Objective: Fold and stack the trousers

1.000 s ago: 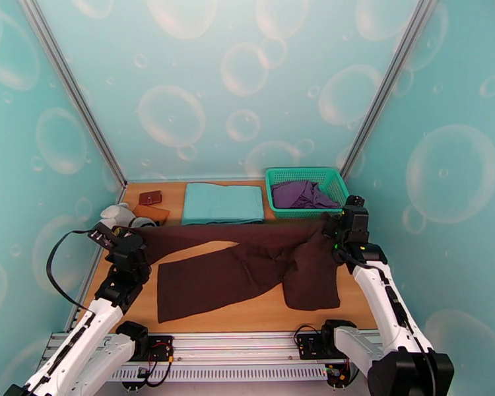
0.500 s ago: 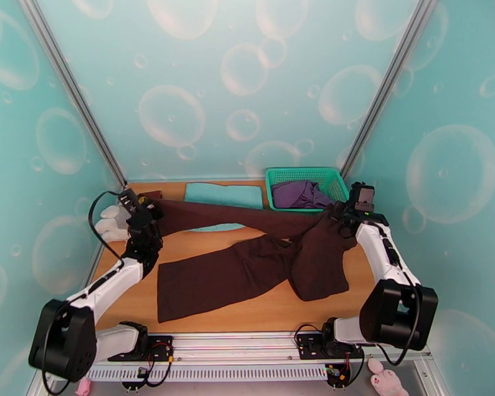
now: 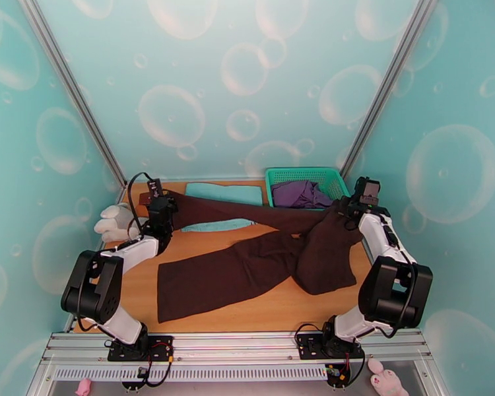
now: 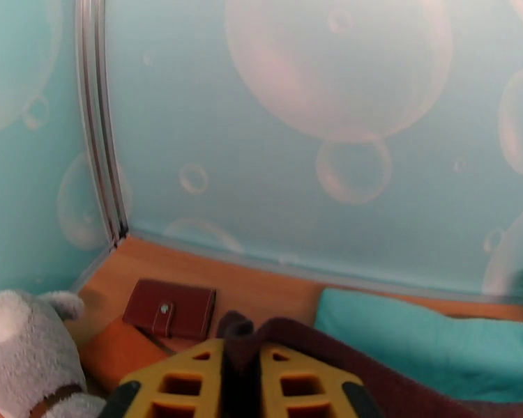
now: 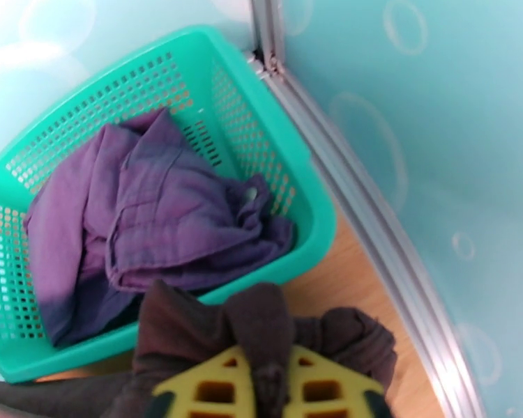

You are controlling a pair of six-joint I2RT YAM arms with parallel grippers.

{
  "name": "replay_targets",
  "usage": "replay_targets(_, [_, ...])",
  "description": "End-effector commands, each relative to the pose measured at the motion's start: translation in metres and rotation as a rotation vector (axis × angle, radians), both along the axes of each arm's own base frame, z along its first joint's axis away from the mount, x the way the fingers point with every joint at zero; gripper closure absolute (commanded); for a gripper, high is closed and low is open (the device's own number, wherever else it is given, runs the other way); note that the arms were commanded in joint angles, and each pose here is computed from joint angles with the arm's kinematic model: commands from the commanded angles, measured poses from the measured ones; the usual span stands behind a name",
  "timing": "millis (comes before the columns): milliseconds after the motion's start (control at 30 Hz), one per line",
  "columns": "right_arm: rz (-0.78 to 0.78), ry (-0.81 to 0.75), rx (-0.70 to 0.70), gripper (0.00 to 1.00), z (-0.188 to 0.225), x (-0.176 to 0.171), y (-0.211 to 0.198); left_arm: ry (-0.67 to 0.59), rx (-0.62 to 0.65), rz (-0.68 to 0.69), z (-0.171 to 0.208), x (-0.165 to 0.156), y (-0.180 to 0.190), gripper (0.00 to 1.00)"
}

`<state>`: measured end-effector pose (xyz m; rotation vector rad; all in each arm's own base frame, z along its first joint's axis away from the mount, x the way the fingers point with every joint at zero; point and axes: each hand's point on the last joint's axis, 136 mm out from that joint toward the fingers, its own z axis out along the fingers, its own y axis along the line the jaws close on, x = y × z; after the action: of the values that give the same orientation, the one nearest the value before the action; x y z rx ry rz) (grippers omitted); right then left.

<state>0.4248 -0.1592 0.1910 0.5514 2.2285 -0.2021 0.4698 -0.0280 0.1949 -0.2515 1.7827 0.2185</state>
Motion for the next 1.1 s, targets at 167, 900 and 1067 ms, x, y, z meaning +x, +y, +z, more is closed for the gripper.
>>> replay_targets(167, [-0.206, -0.303, -0.228, 0.36, 0.100, -0.030, -0.046, 0.120, -0.261, -0.111, -0.010, -0.102, -0.008, 0.52])
replay_targets(900, [0.218, 0.089, 0.293, 0.09, -0.091, -0.103, 0.242, 0.462, -0.523, -0.287, -0.076, 0.049, -0.075, 0.42])
replay_targets(1067, [0.196, 0.129, 0.215, 0.09, -0.094, -0.131, 0.251, 0.527, -0.557, -0.296, -0.094, 0.053, -0.085, 0.46])
